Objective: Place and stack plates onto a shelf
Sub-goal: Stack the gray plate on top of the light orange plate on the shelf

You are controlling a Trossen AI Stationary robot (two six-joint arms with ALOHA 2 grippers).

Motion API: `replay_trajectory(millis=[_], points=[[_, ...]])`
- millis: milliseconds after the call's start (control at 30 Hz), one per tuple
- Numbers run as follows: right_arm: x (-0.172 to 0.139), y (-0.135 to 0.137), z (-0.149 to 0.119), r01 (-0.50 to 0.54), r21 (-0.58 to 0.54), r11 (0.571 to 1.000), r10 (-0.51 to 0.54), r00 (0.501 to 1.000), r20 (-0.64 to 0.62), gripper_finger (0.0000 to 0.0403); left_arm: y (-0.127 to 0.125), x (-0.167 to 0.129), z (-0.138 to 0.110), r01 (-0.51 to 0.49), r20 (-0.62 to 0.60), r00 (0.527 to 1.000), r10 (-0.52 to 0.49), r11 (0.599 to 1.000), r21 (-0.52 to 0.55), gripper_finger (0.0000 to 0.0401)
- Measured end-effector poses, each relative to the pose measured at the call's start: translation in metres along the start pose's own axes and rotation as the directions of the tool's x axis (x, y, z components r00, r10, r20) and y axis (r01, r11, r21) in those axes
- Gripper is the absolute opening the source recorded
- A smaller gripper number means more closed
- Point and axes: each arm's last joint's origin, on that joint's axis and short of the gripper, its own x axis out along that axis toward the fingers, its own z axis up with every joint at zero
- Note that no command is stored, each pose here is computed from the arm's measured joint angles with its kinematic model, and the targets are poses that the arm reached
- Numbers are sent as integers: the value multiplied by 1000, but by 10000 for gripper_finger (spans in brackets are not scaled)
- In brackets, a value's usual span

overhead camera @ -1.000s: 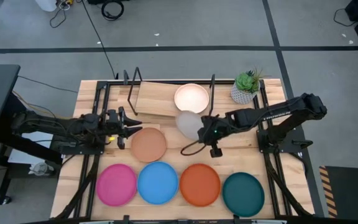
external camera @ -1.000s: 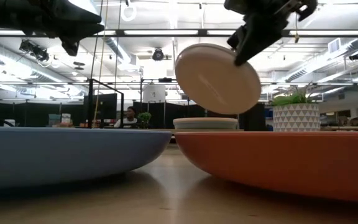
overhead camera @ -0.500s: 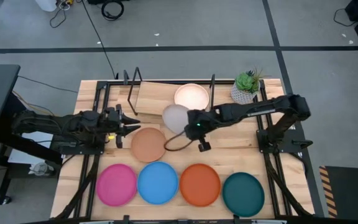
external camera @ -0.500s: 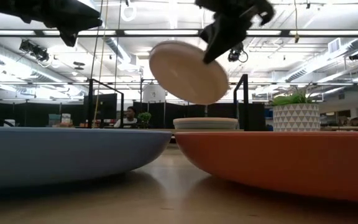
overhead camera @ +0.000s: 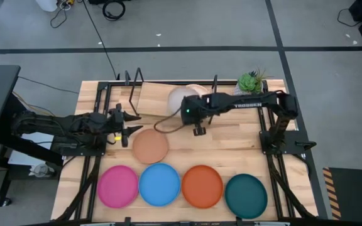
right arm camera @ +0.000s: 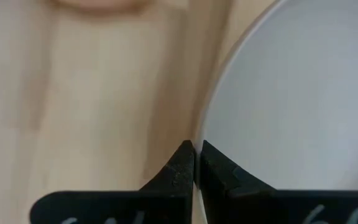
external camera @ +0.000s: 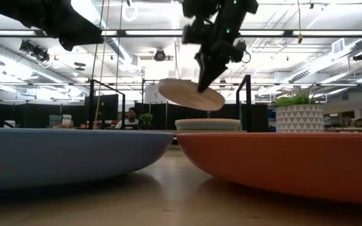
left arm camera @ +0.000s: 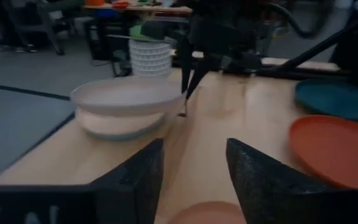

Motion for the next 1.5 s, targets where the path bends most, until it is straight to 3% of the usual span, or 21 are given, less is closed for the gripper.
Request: replay_trajectory(millis=[267, 867, 1300, 1500], points=[[24, -35, -19, -24, 101, 995, 31, 997, -75, 16, -2, 3, 0, 21, -1, 1000, -21, 999, 26, 191], [42, -31, -25, -55, 92, 994, 70, 985, -158, 32, -5, 6, 2, 52, 11, 999, -52, 997, 50, 188], [43, -36, -30, -4, 94, 996, 23, 980, -197, 72, -5, 6, 1, 53, 9, 999, -53, 996, 74, 188], [42, -31, -30, 72, 50, 996, -57, 966, -253, 97, -5, 6, 2, 53, 12, 998, -54, 996, 73, 188]])
